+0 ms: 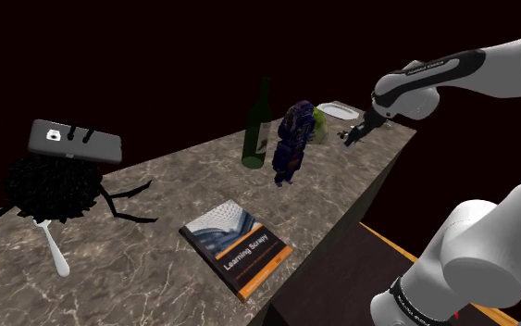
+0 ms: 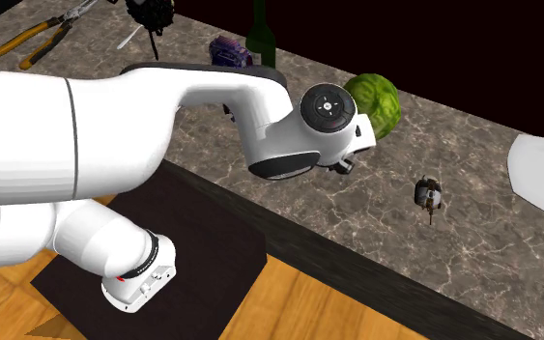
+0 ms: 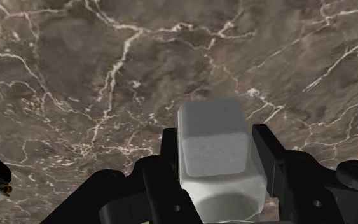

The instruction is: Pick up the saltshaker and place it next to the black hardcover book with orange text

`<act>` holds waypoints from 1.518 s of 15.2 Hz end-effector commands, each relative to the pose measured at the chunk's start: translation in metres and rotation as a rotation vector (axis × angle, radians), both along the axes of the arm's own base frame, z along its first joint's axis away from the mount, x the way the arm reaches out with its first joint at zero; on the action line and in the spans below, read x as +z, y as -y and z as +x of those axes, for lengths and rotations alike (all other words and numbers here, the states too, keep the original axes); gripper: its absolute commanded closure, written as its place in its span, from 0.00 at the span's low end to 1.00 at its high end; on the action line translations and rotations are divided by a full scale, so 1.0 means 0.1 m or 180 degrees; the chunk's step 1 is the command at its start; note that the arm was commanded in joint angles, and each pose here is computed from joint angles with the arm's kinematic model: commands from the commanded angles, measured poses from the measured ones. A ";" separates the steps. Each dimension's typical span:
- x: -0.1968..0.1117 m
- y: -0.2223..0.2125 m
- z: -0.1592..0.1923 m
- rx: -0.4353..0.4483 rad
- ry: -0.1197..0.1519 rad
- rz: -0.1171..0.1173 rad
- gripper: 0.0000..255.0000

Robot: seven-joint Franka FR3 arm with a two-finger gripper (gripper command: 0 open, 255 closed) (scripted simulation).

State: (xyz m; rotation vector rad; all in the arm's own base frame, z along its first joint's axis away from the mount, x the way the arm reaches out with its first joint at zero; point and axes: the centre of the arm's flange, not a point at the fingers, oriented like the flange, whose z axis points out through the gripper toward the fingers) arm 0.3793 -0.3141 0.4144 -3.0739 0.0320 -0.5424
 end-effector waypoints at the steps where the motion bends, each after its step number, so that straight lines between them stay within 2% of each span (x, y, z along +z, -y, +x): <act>1: 0.10 0.00 0.00 0.0000 -0.0002 0.0000 1.00; 15: 0.80 0.00 0.00 0.0000 -0.0002 0.0000 1.00; 23: 0.80 -1.04 0.12 0.0000 -0.0002 0.0000 1.00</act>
